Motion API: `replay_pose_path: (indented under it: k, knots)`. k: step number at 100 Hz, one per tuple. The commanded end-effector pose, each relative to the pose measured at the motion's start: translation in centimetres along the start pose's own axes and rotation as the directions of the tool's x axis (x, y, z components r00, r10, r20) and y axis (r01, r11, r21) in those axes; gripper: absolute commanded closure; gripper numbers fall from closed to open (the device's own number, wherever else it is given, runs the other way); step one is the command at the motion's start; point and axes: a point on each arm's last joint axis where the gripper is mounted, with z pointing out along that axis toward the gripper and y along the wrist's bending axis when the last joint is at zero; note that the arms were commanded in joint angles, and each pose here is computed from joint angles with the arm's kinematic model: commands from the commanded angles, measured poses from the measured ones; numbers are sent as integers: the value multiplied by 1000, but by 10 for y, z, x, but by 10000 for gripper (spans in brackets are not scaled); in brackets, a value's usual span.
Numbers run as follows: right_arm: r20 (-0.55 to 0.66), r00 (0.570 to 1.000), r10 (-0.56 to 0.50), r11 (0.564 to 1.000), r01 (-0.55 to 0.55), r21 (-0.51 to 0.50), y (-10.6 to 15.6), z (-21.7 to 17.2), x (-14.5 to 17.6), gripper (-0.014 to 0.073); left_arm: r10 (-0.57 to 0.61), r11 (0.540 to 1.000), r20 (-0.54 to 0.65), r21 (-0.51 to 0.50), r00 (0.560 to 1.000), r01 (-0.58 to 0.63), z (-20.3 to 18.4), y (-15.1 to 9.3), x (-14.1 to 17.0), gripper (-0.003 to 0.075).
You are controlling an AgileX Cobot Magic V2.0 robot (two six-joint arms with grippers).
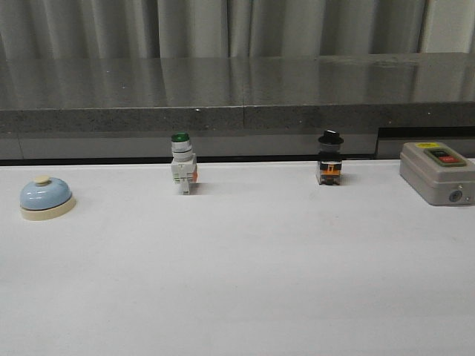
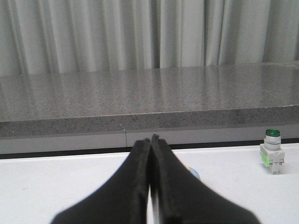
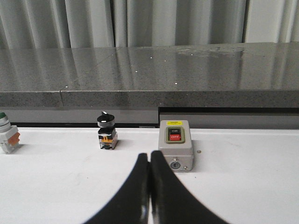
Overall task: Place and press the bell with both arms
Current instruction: 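Move the left gripper above the blue service bell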
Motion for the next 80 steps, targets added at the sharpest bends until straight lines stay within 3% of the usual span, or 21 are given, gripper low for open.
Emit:
replay_pose_path:
  k: [1, 27, 43, 64, 80]
  knots:
    - [115, 993, -22, 1000, 21, 6, 0, -2, -13, 655, -8, 1000, 73, -1, 997, 8, -2, -1, 5, 739]
    - [115, 993, -22, 1000, 21, 6, 0, -2, -13, 655, -8, 1000, 89, -1, 996, 8, -2, -1, 4, 740]
    - [115, 993, -22, 1000, 21, 6, 0, -2, -13, 655, -23, 1000, 120, -3, 992, 23, -3, 1, -15, 740]
    - [115, 993, -22, 1000, 21, 6, 0, -2, -13, 655, -56, 998, -28, -3, 998, 56, 1, 4, -66, 740]
    - [115, 993, -22, 1000, 21, 6, 0, -2, -13, 655, -61, 998, -202, -1, 977, 62, 20, 7, -106, 739]
